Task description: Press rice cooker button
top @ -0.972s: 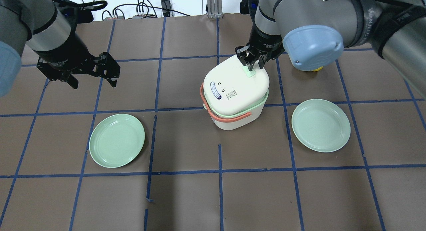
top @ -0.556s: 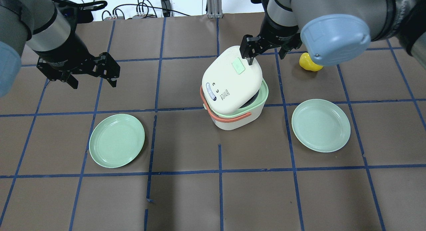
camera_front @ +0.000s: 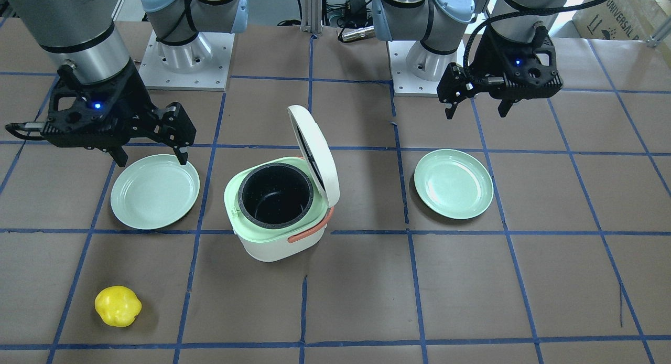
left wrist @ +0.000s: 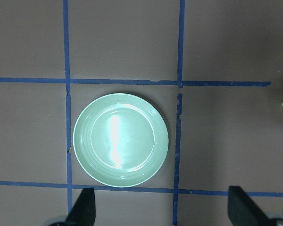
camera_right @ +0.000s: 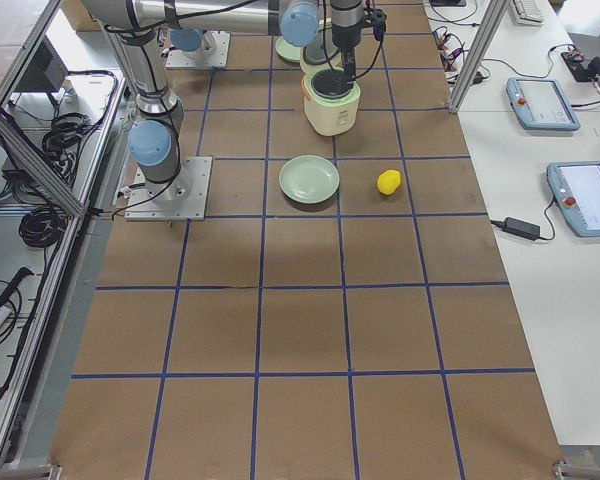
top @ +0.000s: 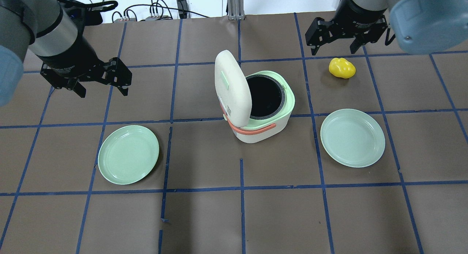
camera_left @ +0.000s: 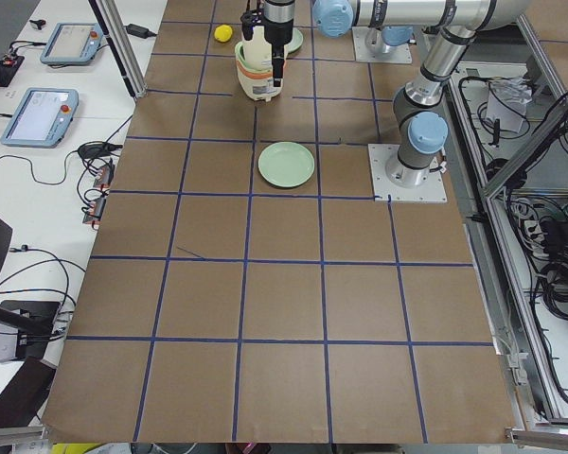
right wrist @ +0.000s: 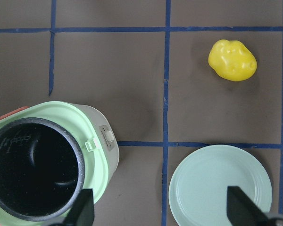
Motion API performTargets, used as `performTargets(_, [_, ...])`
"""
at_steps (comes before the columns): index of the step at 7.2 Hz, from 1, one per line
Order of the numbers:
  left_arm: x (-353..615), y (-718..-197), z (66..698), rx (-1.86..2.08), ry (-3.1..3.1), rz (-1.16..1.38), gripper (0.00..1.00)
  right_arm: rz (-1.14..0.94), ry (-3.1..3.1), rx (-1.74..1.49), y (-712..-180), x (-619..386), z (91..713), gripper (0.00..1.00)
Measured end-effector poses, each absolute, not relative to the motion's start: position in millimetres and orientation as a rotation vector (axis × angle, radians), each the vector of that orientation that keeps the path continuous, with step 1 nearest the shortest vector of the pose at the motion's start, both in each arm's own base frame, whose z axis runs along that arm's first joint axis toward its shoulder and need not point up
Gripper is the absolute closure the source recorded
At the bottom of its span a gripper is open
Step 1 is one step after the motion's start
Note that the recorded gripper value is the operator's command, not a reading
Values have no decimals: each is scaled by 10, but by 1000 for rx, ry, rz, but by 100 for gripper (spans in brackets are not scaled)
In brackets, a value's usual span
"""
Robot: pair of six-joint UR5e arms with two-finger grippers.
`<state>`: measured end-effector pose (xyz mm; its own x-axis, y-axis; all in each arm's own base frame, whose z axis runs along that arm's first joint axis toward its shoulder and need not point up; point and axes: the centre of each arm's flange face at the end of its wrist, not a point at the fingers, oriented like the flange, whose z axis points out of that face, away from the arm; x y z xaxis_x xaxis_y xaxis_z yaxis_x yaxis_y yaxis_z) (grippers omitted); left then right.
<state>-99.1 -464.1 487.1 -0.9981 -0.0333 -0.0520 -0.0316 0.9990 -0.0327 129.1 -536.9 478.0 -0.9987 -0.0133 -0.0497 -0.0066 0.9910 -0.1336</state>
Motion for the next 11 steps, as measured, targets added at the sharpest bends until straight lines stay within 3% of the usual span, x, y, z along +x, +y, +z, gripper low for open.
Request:
performTargets(3, [-991,-4641,4871,-50,3088,-49,0,-45,3094,20,-5154,1185,4800,0])
performTargets(11, [-991,-4641,4871,-50,3088,-49,0,-74,3097,14,-4994,1209,4964,0])
